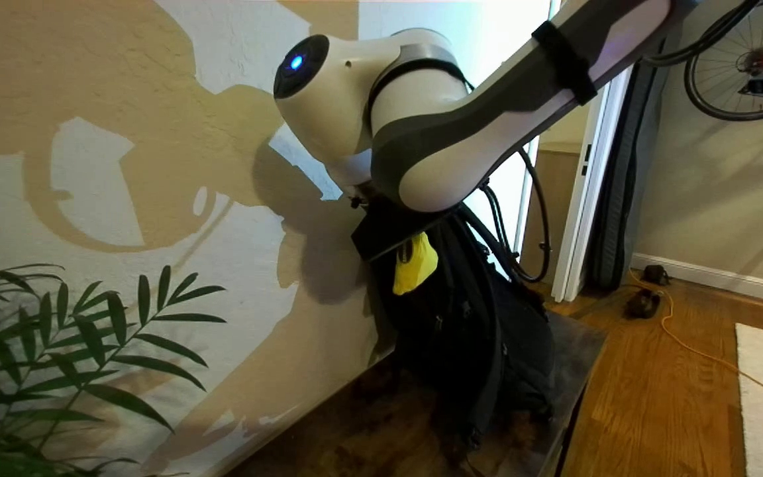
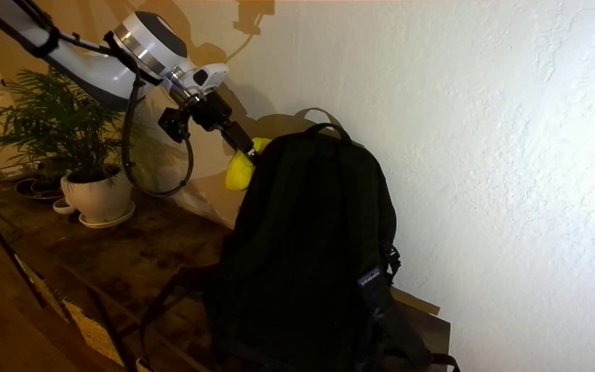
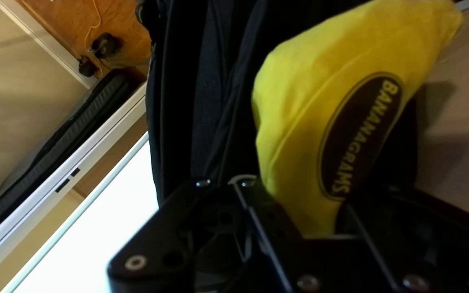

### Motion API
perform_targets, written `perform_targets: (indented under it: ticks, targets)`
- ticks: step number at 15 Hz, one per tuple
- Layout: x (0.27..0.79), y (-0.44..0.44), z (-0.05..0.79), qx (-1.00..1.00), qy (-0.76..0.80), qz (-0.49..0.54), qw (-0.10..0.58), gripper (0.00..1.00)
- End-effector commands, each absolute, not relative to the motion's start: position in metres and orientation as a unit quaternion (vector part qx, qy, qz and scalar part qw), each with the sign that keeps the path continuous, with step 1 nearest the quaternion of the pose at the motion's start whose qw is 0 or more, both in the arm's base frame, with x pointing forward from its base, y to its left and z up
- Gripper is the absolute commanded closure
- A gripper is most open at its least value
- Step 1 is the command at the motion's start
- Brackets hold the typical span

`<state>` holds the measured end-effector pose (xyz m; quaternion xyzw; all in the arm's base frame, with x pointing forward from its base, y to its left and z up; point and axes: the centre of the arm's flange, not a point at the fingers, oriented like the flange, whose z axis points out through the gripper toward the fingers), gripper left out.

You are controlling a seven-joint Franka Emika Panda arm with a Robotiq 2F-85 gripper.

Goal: Place the banana plush toy inside the black backpack

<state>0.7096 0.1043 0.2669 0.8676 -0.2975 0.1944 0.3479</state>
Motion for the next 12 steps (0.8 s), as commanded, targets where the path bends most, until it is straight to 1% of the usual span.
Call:
perform_targets:
  ticks: [1,8,12]
  targets:
    - [0.73,0.087,0.269,0.859,-0.272,0.209,0.38,0.96]
    - [0.726,0.054,0.244,0.846,-0.263,0.201,0.419,0.96]
    - [0.728,0.041,0.233,0.834,-0.246,0.196,0.453,0.96]
